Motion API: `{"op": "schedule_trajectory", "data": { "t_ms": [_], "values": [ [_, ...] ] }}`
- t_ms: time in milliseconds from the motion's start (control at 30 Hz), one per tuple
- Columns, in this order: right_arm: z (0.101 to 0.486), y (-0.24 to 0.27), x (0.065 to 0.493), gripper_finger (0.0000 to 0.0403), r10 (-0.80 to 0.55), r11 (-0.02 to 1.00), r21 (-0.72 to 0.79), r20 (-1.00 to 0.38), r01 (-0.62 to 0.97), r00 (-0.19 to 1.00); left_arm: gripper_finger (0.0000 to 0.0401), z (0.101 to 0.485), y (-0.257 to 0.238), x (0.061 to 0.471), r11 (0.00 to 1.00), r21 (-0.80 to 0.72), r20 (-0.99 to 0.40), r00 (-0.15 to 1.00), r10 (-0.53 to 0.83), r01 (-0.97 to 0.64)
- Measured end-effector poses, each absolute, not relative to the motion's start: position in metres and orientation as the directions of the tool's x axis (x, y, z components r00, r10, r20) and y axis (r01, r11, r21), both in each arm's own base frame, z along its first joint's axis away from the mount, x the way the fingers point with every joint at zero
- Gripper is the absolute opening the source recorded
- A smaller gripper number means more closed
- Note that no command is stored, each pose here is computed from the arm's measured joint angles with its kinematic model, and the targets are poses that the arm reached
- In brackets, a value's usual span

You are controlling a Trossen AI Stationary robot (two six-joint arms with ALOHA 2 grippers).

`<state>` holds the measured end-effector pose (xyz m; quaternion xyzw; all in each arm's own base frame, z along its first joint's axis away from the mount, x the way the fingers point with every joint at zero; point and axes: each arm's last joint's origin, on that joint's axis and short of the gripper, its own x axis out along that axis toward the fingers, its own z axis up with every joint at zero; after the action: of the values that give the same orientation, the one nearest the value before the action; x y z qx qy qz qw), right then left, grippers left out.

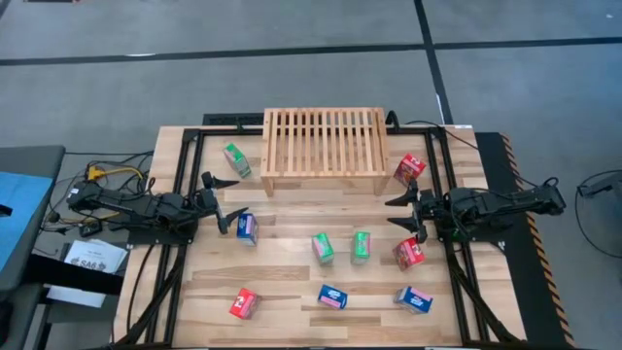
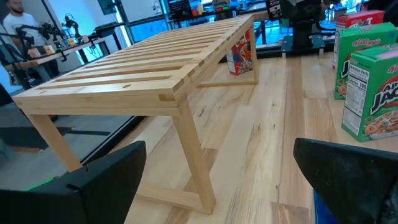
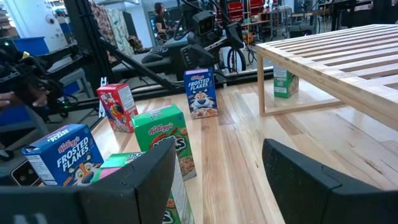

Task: Stack cereal on shelf
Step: Put the top blue cereal box on the shelf

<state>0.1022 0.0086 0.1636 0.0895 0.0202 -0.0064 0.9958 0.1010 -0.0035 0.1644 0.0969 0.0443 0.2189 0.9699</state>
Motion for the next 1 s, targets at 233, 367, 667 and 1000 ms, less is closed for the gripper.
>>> {"op": "schedule_trajectory", "data": {
  "t_ms": [233, 367, 667, 1000],
  "values": [
    [0.1635, 0.0086, 0.1022, 0.0266, -0.009, 0.984, 0.178, -0.042, 0.017, 0.999, 0.0400, 0.1643, -0.0035, 0.1010, 0.893, 0.157, -0.044, 0.900, 0.433, -0.422],
    [0.1635, 0.0086, 0.1022, 0.0266, -0.009, 0.984, 0.178, -0.042, 0.016, 0.999, 0.0400, 0.1644, -0.0035, 0.1010, 0.900, 0.075, -0.044, 0.900, 0.434, -0.430],
    [0.1636, 0.0086, 0.1022, 0.0266, -0.009, 0.984, 0.178, -0.042, 0.016, 0.999, 0.0400, 0.1644, -0.0044, 0.1014, 0.915, 0.011, -0.044, 0.914, 0.402, -0.402],
    [0.1637, 0.0086, 0.1022, 0.0266, -0.009, 0.984, 0.178, -0.041, 0.016, 0.999, 0.0400, 0.1643, -0.0057, 0.1019, 0.927, -0.101, -0.046, 0.932, 0.359, -0.362]
  ]
}}
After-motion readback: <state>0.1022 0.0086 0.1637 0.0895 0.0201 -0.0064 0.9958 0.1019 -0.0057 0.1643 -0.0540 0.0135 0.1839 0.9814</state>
